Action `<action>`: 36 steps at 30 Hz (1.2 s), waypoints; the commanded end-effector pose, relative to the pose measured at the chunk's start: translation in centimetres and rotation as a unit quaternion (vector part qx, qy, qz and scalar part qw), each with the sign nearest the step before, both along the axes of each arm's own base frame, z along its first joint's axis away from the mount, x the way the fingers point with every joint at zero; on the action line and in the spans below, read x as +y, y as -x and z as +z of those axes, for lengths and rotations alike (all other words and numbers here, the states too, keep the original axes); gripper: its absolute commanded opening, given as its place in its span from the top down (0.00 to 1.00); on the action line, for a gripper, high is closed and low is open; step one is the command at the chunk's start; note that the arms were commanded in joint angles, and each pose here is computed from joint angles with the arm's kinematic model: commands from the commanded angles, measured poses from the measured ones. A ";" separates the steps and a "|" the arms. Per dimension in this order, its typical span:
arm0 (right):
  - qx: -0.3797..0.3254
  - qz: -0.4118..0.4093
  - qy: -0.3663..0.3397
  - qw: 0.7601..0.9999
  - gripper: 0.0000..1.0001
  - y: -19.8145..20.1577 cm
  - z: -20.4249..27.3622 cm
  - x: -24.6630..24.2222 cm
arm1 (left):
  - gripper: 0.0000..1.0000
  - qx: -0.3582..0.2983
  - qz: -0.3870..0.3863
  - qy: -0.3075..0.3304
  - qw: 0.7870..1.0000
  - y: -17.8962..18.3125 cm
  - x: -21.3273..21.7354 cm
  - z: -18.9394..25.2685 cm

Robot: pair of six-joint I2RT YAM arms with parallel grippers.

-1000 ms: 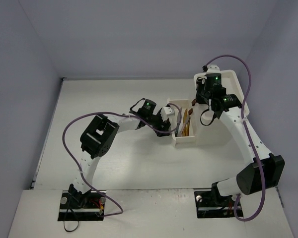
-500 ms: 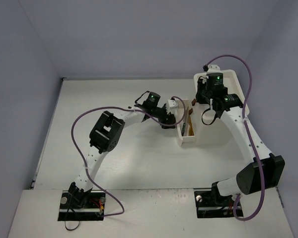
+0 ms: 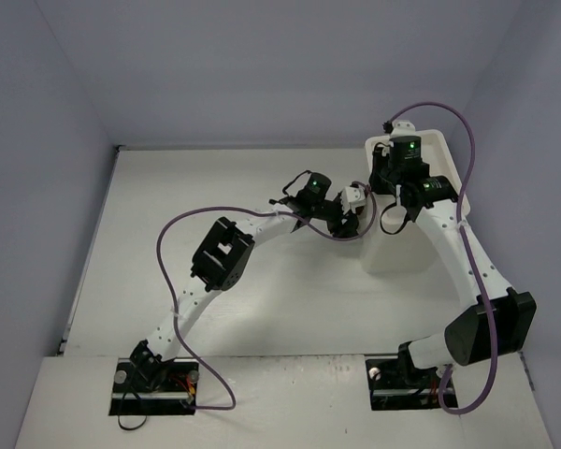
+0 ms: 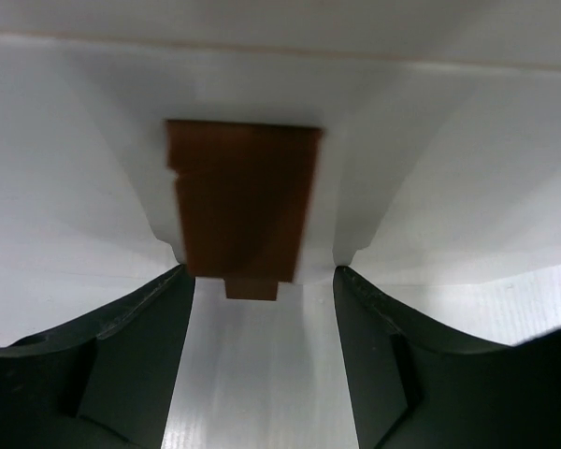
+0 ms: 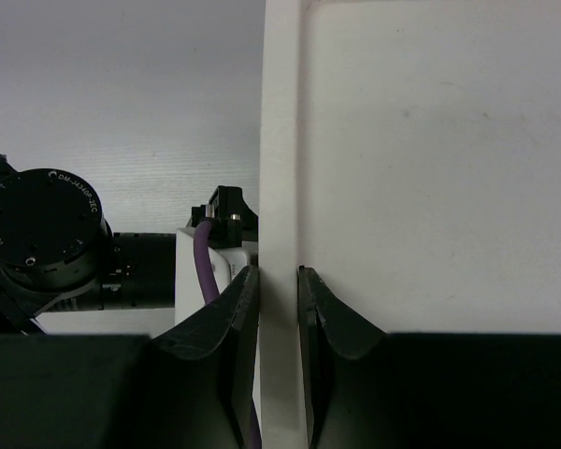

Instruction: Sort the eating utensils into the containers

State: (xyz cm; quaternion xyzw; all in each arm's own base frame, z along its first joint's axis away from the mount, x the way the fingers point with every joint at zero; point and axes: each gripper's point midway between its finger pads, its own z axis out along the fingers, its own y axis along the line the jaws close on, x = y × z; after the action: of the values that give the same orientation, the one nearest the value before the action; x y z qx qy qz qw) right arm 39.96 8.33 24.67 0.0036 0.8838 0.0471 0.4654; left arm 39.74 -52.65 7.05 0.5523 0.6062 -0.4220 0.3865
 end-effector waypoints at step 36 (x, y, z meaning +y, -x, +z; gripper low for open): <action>-0.275 -0.087 -0.010 0.957 0.00 13.8 18.6 -7.0 | 0.25 -0.134 0.611 0.060 0.777 14.8 43.4 31.6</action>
State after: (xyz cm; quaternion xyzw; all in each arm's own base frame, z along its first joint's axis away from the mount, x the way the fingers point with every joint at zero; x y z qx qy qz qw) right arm 28.26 4.02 42.35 0.0360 0.7460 0.0527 0.6629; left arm 28.78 -16.03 41.24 0.1421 0.6766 -0.1422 0.7083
